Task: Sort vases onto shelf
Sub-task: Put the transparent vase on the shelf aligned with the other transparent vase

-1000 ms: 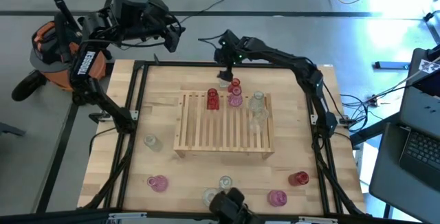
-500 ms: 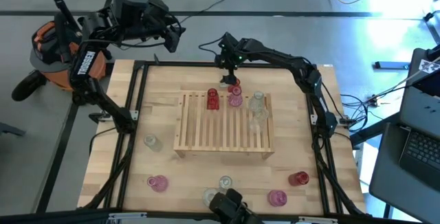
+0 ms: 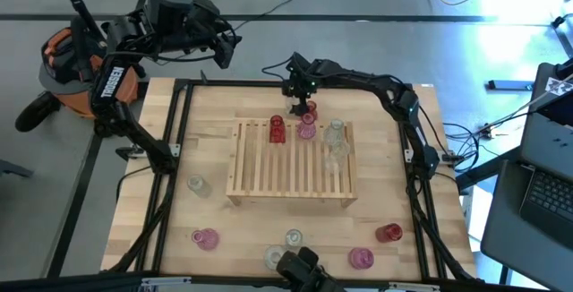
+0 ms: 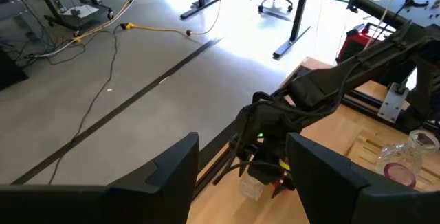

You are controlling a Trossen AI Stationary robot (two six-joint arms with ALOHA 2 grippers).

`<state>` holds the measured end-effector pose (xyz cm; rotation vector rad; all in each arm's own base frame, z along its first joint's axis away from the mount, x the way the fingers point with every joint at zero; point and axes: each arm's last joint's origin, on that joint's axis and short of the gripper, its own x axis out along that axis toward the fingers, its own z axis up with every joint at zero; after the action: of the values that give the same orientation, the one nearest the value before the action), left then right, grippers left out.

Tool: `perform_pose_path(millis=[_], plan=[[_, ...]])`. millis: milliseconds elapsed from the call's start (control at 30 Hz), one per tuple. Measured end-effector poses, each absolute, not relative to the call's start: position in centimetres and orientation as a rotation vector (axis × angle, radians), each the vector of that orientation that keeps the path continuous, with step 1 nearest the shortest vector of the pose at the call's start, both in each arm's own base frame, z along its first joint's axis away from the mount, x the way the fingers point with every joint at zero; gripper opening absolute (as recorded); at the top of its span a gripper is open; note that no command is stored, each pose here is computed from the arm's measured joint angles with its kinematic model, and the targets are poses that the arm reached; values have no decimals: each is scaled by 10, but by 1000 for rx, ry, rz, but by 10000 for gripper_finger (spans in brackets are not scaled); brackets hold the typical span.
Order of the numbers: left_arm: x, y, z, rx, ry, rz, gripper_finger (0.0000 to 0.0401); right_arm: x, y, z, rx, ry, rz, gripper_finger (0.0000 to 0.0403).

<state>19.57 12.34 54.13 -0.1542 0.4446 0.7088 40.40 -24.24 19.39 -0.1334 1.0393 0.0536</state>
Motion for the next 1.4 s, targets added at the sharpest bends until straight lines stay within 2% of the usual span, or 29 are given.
perform_pose_path(millis=[100,333,600,733,900,1133,1400], plan=[[196,123,541,-155,444,709,212,403,-242,189,-132,1040,53,312],[196,123,541,-161,442,711,212,401,-241,184,-121,1057,59,183],[196,123,541,-162,442,711,211,399,-238,187,-38,1048,88,182],[196,123,541,-162,442,711,211,400,-238,205,-35,1045,104,182],[196,123,541,-162,442,711,212,404,-240,243,-81,1004,105,182],[196,123,541,-162,443,709,212,401,-238,321,-160,903,67,182],[197,121,540,-162,454,700,211,364,-193,388,-235,872,75,182]])
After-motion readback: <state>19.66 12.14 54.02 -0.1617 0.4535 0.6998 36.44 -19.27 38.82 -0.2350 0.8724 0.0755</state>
